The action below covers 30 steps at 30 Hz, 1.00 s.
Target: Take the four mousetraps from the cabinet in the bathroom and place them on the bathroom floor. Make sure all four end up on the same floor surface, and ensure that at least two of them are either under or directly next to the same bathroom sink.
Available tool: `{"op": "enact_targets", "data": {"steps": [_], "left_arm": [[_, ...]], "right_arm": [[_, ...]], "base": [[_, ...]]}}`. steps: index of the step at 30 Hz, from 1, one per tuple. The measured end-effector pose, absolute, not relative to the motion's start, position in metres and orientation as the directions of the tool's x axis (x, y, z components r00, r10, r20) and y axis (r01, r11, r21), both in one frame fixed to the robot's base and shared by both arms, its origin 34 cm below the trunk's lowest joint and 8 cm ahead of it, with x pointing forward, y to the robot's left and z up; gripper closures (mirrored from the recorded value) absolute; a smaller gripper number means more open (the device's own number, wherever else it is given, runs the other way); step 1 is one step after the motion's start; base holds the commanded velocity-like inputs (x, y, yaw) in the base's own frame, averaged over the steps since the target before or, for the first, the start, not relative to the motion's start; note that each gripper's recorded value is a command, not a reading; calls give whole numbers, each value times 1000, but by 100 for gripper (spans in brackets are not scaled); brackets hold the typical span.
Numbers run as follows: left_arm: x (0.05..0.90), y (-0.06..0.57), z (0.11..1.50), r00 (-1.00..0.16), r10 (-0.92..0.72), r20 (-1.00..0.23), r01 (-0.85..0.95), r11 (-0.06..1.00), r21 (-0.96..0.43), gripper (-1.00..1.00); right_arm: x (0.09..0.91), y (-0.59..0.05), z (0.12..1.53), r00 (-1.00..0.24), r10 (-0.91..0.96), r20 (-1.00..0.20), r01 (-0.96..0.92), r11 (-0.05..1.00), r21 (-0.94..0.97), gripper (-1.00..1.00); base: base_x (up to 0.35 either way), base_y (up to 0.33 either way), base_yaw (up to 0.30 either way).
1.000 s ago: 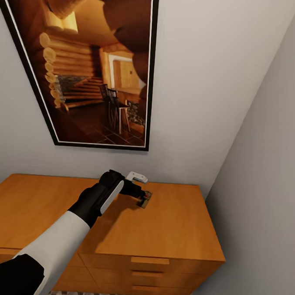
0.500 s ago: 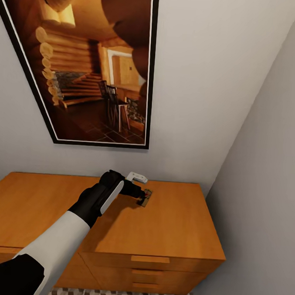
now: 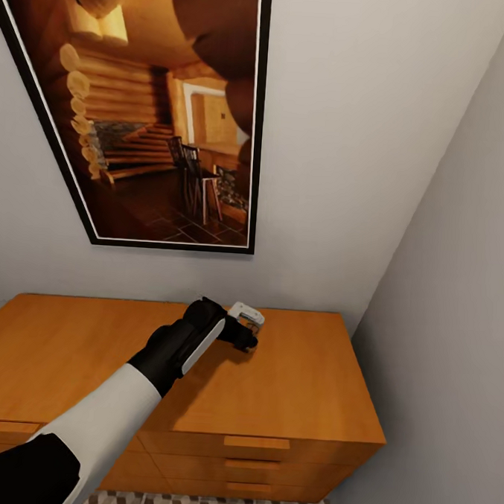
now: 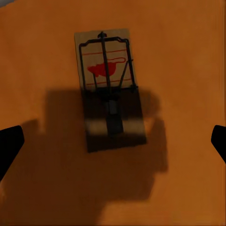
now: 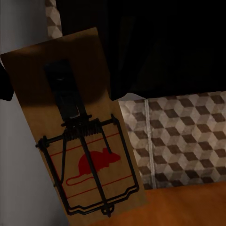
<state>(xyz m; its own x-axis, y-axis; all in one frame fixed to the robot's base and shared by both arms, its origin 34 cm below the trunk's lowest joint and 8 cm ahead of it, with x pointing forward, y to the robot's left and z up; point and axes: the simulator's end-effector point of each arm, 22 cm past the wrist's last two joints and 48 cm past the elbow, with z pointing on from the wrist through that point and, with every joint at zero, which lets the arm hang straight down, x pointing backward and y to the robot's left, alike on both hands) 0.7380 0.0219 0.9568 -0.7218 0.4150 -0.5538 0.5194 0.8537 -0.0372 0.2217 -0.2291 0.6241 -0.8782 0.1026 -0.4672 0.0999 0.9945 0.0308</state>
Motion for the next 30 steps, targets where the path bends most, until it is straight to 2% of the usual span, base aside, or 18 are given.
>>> {"op": "enact_targets", "data": {"steps": [20, 30], "left_arm": [[734, 27, 937, -745, 419, -519, 513, 857, -43, -100], [740, 37, 939, -773, 362, -522, 467, 880, -81, -100]], "right_arm": [[217, -229, 623, -884, 103, -456, 100, 995, 29, 100], [217, -229, 623, -884, 103, -456, 100, 995, 29, 100]], "base": [[13, 0, 0], [47, 0, 0]]}}
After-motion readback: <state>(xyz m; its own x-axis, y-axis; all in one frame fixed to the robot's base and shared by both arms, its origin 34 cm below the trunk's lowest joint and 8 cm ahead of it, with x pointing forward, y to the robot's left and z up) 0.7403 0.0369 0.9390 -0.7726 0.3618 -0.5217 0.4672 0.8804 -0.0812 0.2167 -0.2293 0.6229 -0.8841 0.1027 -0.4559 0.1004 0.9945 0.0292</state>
